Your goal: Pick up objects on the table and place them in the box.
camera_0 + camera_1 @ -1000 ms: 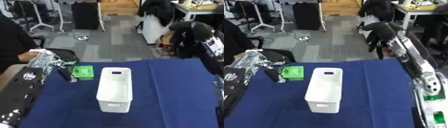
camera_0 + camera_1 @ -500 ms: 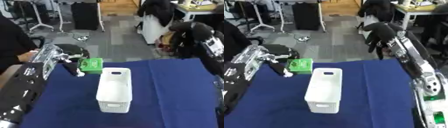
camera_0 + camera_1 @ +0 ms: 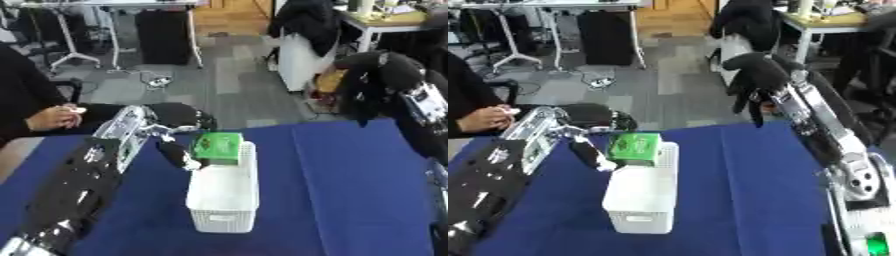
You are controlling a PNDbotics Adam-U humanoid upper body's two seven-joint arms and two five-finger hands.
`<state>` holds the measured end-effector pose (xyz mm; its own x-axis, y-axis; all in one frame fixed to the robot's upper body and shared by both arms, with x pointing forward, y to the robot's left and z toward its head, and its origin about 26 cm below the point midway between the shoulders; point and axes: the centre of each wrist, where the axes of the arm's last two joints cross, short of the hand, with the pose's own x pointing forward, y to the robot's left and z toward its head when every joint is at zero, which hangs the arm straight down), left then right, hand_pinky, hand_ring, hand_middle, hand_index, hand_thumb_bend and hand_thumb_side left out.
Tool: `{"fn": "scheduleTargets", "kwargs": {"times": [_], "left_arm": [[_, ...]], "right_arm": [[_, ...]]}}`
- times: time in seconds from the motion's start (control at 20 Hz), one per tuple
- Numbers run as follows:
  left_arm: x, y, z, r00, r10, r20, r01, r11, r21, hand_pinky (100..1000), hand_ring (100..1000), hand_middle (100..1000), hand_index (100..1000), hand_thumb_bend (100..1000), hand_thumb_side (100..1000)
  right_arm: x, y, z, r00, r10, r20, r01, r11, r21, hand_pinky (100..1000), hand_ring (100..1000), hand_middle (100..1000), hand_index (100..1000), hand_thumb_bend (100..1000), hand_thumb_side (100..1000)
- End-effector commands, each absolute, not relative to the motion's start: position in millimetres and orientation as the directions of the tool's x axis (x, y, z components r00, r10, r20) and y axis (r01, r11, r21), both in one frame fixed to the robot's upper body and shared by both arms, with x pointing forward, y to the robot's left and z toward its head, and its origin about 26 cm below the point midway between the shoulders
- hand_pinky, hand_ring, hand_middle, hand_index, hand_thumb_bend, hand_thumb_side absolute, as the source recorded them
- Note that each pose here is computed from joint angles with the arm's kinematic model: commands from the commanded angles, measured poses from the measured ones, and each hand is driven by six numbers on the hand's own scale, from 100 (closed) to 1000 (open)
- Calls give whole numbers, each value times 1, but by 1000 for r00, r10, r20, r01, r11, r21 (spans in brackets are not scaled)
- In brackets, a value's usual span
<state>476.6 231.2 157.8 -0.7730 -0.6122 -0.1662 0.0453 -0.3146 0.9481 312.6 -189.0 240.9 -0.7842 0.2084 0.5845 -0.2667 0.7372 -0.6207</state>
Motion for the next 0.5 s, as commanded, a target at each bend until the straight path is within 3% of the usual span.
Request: {"fn": "scheduleTargets", "kwargs": {"times": [0.05,0.15,0.2,0.5], "left_arm": [[480,234,166,-789,-587,-181,44,-348,936,751,779,805,783,100,1000],[480,237,163,-798,-577,-176,67,-375,925,992,946,950,899,100,1000],[480,238,161,-799,-575,-174,76,-384,920,1000,1000,1000,932,100,1000],[479,242,159,-807,-569,-157,84,-374,923,1000,1000,1000,973,100,1000]], "right_arm": [[310,-187,249,-806,197,557,-256,734,-630,213,439,515,766,320,1000],[310,-187,249,-806,199,557,-255,733,-630,212,439,515,766,320,1000],[310,-187,249,-806,199,557,-255,733,-631,212,439,515,766,320,1000],[310,-188,249,-805,202,557,-255,730,-634,212,439,516,766,319,1000]]}}
